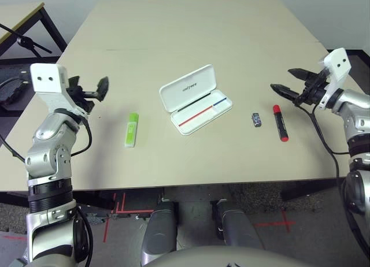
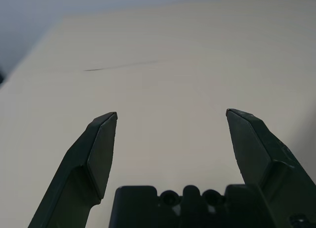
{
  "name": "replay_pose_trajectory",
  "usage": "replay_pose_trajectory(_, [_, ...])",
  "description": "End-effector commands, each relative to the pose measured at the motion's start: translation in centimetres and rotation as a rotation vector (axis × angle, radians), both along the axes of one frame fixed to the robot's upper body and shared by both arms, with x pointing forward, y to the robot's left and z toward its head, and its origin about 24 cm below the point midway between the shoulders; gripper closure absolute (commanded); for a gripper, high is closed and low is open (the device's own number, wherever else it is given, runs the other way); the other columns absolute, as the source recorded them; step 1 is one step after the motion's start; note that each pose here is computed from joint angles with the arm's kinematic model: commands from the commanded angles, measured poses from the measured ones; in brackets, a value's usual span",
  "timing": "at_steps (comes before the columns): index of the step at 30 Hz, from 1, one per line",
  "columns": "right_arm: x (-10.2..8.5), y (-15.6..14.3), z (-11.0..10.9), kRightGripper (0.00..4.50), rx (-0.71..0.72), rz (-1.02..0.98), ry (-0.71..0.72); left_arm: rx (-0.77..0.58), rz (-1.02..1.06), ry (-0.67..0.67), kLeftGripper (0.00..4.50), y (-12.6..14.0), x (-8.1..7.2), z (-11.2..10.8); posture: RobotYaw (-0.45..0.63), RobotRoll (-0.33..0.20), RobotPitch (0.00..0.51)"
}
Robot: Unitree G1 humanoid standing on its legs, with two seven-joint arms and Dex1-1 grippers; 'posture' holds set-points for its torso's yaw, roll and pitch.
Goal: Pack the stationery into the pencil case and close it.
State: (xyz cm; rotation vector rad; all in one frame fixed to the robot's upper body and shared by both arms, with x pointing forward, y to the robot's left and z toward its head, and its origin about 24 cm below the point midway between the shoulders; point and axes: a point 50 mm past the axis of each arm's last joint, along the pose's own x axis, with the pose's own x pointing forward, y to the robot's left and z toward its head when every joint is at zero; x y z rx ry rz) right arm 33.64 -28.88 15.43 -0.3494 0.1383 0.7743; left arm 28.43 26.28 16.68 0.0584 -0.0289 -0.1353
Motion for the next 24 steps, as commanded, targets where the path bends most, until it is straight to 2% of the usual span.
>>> replay_pose_trajectory(1, [-0.7, 0.2, -0.3, 0.00, -0.077, 0.095, 0.077, 0.030, -0.113, 0.069, 0.06, -1.7, -0.7, -0.3, 0.09, 0.000, 0.100])
replay_pose_trajectory(14, [-0.4, 0.8, -1.0, 0.00, -0.123, 0.119, 0.109, 0.259, -0.557, 0.315, 0.06, -8.4, -5.1, -2.9, 0.11, 0.000, 0.105])
replay_pose_trajectory(18, [-0.3, 1.0, -1.3, 0.00, -0.128, 0.125, 0.115, 0.268, -0.626, 0.335, 0.06, -9.9, -5.3, -3.4, 0.11, 0.000, 0.112])
replay_pose_trajectory(24, [-0.1, 1.3, -1.5, 0.00, -0.136, 0.123, 0.118, 0.330, -0.707, 0.339, 0.06, -11.9, -3.7, -4.5, 0.11, 0.000, 0.114])
